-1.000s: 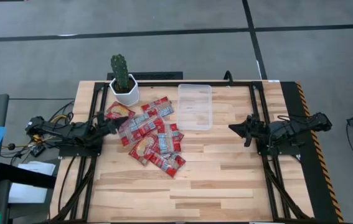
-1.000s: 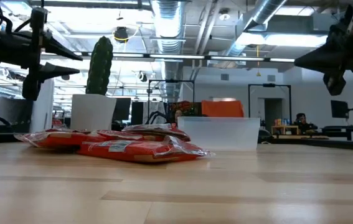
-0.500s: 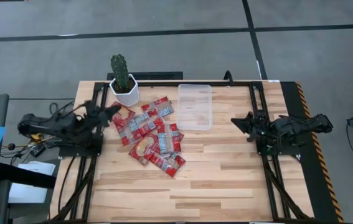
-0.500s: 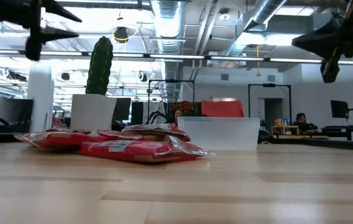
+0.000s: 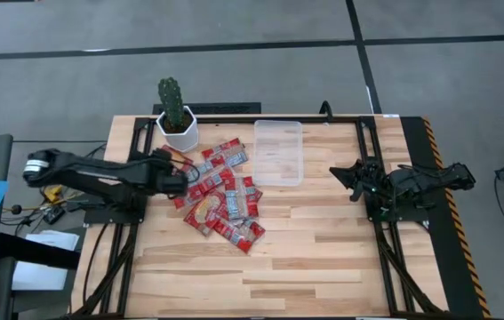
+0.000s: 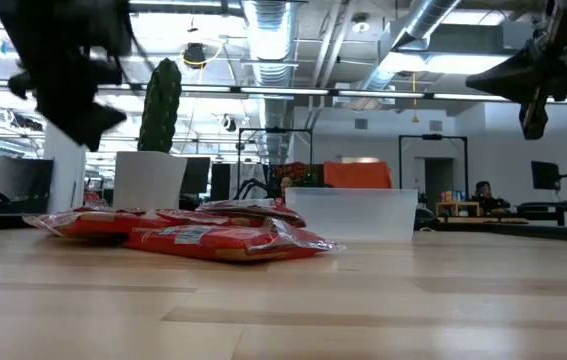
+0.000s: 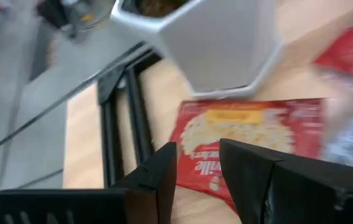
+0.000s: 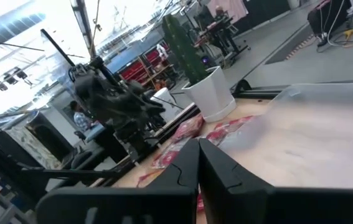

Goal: Sort popcorn bags into baskets
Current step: Put the popcorn bag into the transparent bin

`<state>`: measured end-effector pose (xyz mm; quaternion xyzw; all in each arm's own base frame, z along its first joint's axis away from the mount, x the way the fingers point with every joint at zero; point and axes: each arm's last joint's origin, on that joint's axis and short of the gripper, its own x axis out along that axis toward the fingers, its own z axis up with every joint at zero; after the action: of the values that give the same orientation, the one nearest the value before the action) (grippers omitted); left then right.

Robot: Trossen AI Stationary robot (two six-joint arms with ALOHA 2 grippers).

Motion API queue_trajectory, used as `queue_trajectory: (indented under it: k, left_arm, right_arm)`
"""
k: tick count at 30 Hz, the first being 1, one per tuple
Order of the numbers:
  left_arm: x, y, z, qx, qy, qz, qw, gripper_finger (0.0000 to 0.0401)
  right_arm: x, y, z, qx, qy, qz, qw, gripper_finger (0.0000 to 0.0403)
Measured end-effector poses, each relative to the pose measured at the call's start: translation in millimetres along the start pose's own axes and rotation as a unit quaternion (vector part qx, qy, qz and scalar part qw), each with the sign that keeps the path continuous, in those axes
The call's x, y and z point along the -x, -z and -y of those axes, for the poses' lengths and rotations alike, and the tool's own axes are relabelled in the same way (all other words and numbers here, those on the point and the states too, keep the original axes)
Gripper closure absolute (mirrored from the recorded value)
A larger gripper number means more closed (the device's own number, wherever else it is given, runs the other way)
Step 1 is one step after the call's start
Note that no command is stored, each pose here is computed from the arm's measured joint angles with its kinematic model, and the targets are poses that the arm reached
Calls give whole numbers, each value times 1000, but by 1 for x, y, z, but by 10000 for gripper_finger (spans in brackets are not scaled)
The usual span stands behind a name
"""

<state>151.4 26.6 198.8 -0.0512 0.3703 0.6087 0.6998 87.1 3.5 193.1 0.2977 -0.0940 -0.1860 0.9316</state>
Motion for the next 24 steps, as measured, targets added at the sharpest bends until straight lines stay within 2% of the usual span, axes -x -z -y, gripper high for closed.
queue_trajectory:
  k: [3, 5, 9, 12, 13, 15, 19, 20, 24]
  left_arm:
    - [-19, 18, 13, 48, -18, -16, 999, 291]
    - [-31, 32, 21, 73, 1, -37, 997, 291]
    - [-46, 54, 36, 96, 85, -70, 989, 292]
    - [-45, 57, 48, 150, 170, -76, 971, 292]
    - [-42, 58, 52, 166, 206, -89, 960, 292]
    - [-34, 56, 63, 196, 297, -124, 926, 292]
    - [-10, 49, 84, 185, 491, -152, 838, 292]
    - [-5, 47, 87, 185, 518, -151, 822, 292]
    - [6, 40, 90, 240, 557, -146, 782, 292]
  right_arm:
    - [0, 0, 0, -14, 0, 0, 1000, 381]
    - [0, 0, 0, -24, -1, 0, 1000, 381]
    - [0, -1, -1, -42, -8, 3, 999, 377]
    - [1, -5, -5, -59, -30, 13, 998, 375]
    - [1, -6, -7, -64, -40, 14, 997, 375]
    - [2, -7, -9, -69, -58, 13, 996, 377]
    - [0, -3, -13, -61, -76, -13, 995, 382]
    - [-2, -1, -13, -56, -73, -20, 996, 382]
    - [-8, 3, -18, -43, -70, -40, 996, 377]
